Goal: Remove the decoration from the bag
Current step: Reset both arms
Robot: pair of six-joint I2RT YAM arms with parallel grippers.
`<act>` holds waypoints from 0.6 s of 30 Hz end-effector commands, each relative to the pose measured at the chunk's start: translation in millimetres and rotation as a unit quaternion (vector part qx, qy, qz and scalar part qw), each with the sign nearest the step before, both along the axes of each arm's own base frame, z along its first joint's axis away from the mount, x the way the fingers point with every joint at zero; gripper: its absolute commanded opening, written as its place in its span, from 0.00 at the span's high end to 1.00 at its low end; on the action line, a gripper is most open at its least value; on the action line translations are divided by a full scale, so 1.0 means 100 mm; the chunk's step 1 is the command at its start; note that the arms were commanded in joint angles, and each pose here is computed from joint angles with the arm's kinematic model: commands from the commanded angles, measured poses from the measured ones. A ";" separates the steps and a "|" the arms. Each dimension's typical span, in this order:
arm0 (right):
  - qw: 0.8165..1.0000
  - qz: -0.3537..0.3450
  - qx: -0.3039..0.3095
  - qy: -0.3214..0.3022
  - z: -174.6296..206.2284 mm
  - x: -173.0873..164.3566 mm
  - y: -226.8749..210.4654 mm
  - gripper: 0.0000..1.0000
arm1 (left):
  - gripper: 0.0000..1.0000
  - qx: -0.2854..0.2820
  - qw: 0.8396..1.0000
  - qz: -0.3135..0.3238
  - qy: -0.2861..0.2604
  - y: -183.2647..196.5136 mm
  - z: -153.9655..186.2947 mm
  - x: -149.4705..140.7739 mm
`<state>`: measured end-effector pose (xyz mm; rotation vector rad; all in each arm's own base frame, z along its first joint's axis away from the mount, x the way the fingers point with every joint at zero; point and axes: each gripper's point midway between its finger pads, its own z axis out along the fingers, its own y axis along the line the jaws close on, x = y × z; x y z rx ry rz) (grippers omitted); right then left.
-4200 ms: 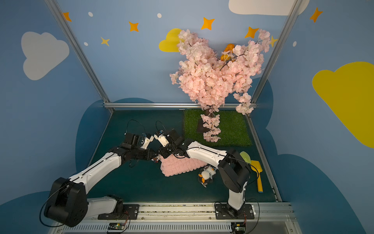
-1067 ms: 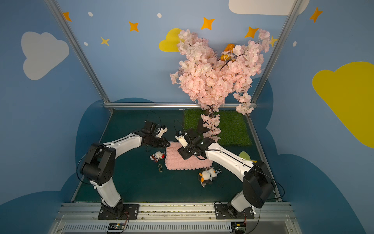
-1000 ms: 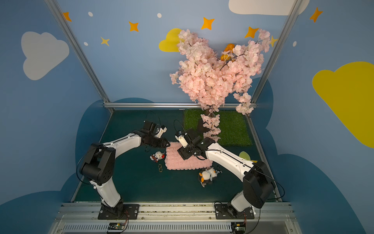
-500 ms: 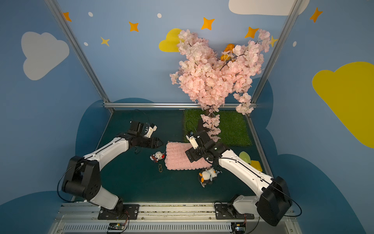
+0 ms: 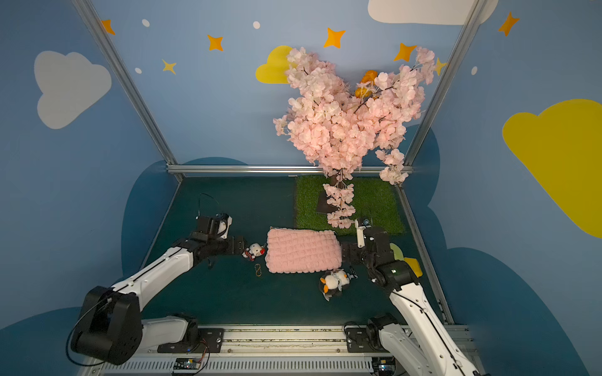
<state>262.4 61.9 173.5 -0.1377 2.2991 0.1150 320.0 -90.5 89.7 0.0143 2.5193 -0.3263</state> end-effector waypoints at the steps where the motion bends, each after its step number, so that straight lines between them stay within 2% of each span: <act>1: 0.994 -0.102 0.010 -0.037 -0.05 0.17 -0.44 0.02 | 0.00 0.088 0.993 0.043 -0.065 0.35 0.07 0.17; 6: 0.968 -0.189 -0.012 -0.165 0.07 0.46 -0.96 0.02 | 0.00 0.121 0.973 0.054 -0.190 0.49 0.37 0.36; 10: 0.958 -0.201 -0.045 -0.199 0.02 0.55 -1.12 0.02 | 0.00 0.159 0.953 0.069 -0.249 0.62 0.39 0.37; 13: 0.960 -0.180 -0.033 -0.213 -0.08 0.70 -1.11 0.02 | 0.00 0.180 0.943 0.070 -0.273 0.66 0.33 0.38; 15: 0.972 -0.135 -0.051 -0.184 -0.22 0.83 -1.02 0.02 | 0.00 0.180 0.939 0.074 -0.284 0.66 0.31 0.42; 18: 0.978 -0.099 -0.049 -0.178 -0.27 1.05 -0.91 0.02 | 0.00 0.192 0.936 0.068 -0.286 0.62 0.23 0.53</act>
